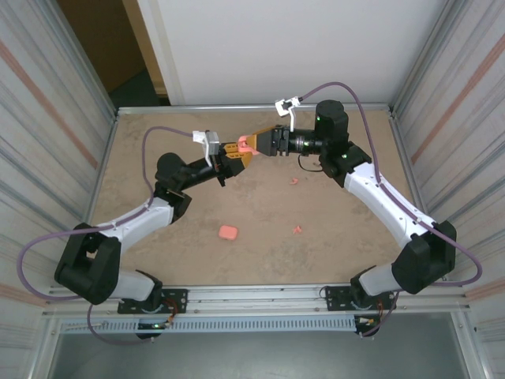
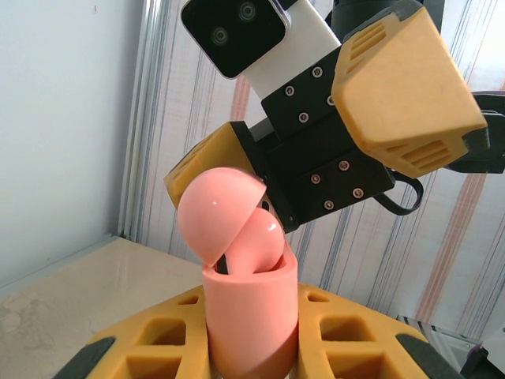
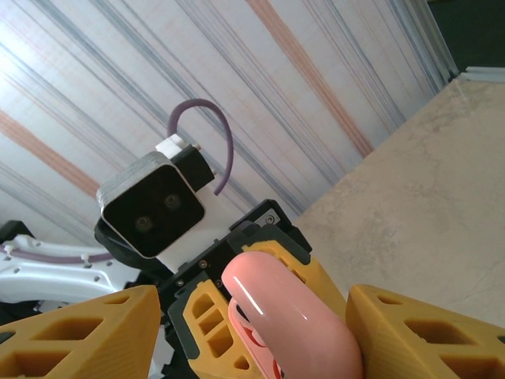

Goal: Insert the wireless bluetooth earbuds into the charging case

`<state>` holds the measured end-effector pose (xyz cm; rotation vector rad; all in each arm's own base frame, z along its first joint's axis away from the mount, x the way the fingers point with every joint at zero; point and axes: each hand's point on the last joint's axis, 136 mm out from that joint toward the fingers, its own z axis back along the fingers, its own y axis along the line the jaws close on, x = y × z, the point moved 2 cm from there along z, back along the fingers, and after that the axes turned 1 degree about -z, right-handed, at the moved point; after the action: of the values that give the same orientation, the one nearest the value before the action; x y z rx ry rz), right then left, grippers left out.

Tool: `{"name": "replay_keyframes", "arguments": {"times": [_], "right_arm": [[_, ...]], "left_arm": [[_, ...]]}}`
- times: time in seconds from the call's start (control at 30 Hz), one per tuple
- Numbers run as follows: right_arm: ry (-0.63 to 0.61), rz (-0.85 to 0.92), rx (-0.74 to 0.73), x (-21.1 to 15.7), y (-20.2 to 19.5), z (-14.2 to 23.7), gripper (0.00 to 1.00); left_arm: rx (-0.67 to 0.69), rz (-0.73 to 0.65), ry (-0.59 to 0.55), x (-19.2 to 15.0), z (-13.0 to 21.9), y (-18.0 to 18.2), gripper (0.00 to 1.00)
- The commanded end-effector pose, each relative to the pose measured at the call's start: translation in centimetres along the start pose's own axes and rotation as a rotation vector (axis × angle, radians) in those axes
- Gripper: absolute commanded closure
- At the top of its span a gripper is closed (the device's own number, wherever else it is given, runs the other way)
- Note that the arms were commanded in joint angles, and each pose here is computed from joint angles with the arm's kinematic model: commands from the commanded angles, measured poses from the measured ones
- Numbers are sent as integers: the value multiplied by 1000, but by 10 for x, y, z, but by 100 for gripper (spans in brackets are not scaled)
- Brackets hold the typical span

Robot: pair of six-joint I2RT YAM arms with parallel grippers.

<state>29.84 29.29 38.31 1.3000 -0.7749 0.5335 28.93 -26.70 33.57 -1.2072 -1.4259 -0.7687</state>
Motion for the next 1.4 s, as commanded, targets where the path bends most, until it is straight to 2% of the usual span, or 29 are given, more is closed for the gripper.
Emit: {"name": "replay_keyframes", "arguments": {"times": [0.0,0.43,0.83,1.17,1.37], "right_arm": [[12,74,92,3,32,4,38],[2,138,83,-1,35,10,39],[13,158,11,-9,23,13,38],[-31,98,-163,1,-10,26,16],[-45,74,-242,0,-25,38,12]], "left_arm": [[9,-17,-13,9,-3,0,100],[10,-8,-10,8,-3,1,100],[7,-5,-17,9,-3,-1,100],[3,-23,-22,12,0,-4,100],[34,-39,-5,11,4,-3,100]]}}
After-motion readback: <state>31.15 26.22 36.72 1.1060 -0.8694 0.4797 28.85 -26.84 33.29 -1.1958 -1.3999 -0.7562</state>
